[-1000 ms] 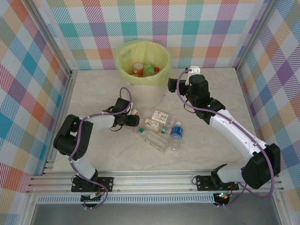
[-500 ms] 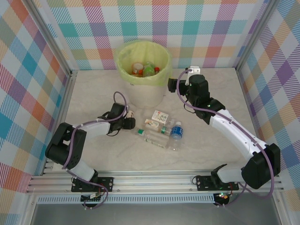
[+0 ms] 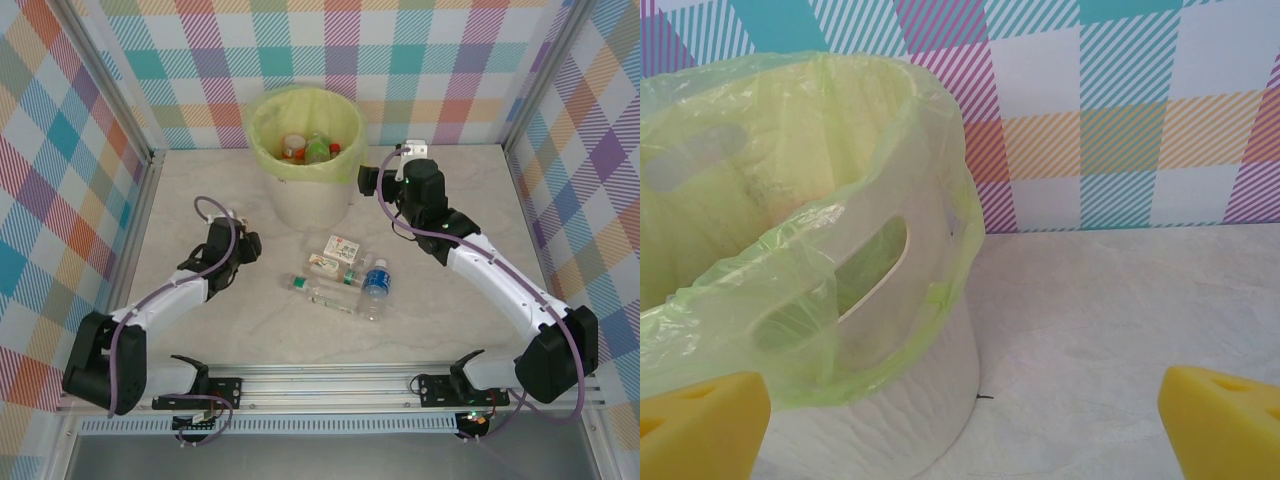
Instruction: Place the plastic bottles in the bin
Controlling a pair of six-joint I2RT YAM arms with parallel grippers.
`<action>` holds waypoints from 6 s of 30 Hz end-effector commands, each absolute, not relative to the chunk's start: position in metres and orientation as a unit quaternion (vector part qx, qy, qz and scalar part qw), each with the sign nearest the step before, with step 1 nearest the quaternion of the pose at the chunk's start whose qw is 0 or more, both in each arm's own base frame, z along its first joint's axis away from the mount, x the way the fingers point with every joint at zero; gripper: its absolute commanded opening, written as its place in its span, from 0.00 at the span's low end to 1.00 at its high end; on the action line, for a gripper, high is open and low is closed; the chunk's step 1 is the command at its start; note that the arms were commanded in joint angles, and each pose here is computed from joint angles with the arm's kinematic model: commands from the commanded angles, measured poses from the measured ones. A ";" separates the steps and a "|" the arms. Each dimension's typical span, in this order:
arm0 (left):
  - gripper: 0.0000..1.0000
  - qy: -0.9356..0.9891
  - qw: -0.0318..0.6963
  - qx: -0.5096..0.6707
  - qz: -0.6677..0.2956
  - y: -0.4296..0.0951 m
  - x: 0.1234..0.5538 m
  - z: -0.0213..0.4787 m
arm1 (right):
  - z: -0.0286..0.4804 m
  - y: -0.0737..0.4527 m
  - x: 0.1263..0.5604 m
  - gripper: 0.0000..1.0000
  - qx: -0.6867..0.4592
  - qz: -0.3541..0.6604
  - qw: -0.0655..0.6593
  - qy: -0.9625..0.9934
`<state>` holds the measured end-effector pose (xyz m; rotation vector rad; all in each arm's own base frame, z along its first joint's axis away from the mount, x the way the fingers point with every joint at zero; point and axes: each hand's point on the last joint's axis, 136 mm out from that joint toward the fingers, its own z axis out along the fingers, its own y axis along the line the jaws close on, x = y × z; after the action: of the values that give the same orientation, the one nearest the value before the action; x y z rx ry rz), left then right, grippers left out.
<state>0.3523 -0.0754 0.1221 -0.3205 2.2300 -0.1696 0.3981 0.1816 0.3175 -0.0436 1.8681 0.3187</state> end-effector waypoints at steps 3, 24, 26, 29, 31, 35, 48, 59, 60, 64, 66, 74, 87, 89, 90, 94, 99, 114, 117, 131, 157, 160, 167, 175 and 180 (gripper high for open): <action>0.54 0.843 0.492 -0.207 -0.061 -0.045 0.352 0.174 | 0.319 0.182 0.399 1.00 -0.009 0.142 0.592 0.793; 0.49 0.678 0.693 -0.067 -0.235 -0.130 0.404 0.432 | 0.326 0.166 0.376 1.00 -0.013 0.137 0.617 0.775; 0.50 0.668 0.701 -0.044 -0.246 -0.141 0.412 0.442 | 0.328 0.163 0.374 1.00 -0.015 0.132 0.619 0.774; 0.50 0.663 0.711 -0.026 -0.231 -0.149 0.431 0.447 | 0.329 0.160 0.372 1.00 -0.017 0.124 0.621 0.773; 0.49 0.669 0.709 -0.014 -0.222 -0.156 0.447 0.445 | 0.329 0.158 0.370 1.00 -0.016 0.120 0.622 0.773; 0.49 0.692 0.684 0.046 -0.223 -0.185 0.475 0.436 | 0.329 0.153 0.367 1.00 -0.013 0.115 0.622 0.774; 0.49 0.748 0.637 0.108 -0.151 -0.200 0.517 0.392 | 0.328 0.140 0.357 1.00 -0.003 0.097 0.622 0.777; 0.54 0.764 0.620 0.125 -0.129 -0.205 0.535 0.376 | 0.326 0.140 0.357 1.00 0.000 0.099 0.619 0.779; 0.56 0.766 0.617 0.125 -0.126 -0.205 0.538 0.375 | 0.326 0.139 0.356 1.00 0.000 0.097 0.618 0.780; 0.65 0.778 0.606 0.126 -0.109 -0.204 0.548 0.373 | 0.327 0.138 0.356 1.00 -0.001 0.096 0.619 0.780; 0.72 0.782 0.599 0.135 -0.109 -0.207 0.549 0.372 | 0.326 0.138 0.355 1.00 -0.001 0.095 0.619 0.780; 0.87 0.775 0.601 0.159 -0.112 -0.210 0.540 0.374 | 0.326 0.137 0.355 1.00 -0.002 0.090 0.619 0.780; 0.95 0.763 0.609 0.143 -0.162 -0.210 0.511 0.406 | 0.322 0.140 0.358 1.00 -0.003 0.092 0.615 0.783; 0.96 0.763 0.607 0.134 -0.178 -0.210 0.507 0.412 | 0.321 0.141 0.359 1.00 -0.006 0.091 0.612 0.785; 0.97 0.763 0.605 0.127 -0.190 -0.211 0.503 0.417 | 0.320 0.143 0.358 1.00 -0.013 0.095 0.610 0.787; 1.00 0.754 0.598 0.121 -0.243 -0.217 0.483 0.436 | 0.304 0.167 0.351 1.00 -0.080 0.127 0.576 0.803; 1.00 0.744 0.601 0.086 -0.277 -0.209 0.459 0.454 | 0.277 0.196 0.328 1.00 -0.162 0.187 0.516 0.820; 1.00 0.696 0.651 -0.071 -0.295 -0.149 0.410 0.454 | 0.198 0.256 0.256 0.99 -0.292 0.307 0.276 0.862; 1.00 0.705 0.641 -0.098 -0.287 -0.137 0.402 0.436 | 0.186 0.263 0.246 0.98 -0.313 0.300 0.246 0.867; 1.00 0.746 0.584 -0.210 -0.242 -0.082 0.367 0.344 | 0.131 0.296 0.212 0.96 -0.392 0.266 0.140 0.869; 1.00 0.765 0.540 -0.282 -0.208 -0.050 0.350 0.280 | 0.055 0.324 0.216 0.92 -0.464 0.091 0.144 0.870; 1.00 0.766 0.538 -0.284 -0.207 -0.049 0.349 0.277 | 0.046 0.327 0.211 0.91 -0.467 0.082 0.136 0.870; 1.00 0.766 0.534 -0.292 -0.206 -0.046 0.348 0.272 | 0.028 0.323 0.210 0.89 -0.471 0.053 0.124 0.872; 1.00 0.768 0.529 -0.295 -0.207 -0.045 0.350 0.267 | 0.035 0.324 0.222 0.79 -0.454 0.039 0.153 0.877; 1.00 0.769 0.527 -0.295 -0.209 -0.045 0.350 0.267 | 0.055 0.329 0.228 0.72 -0.452 0.050 0.185 0.871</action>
<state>0.3497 -0.0502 0.2703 -0.6851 1.8391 -0.4992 0.2171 0.3157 0.0249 -1.3345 2.5363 0.0953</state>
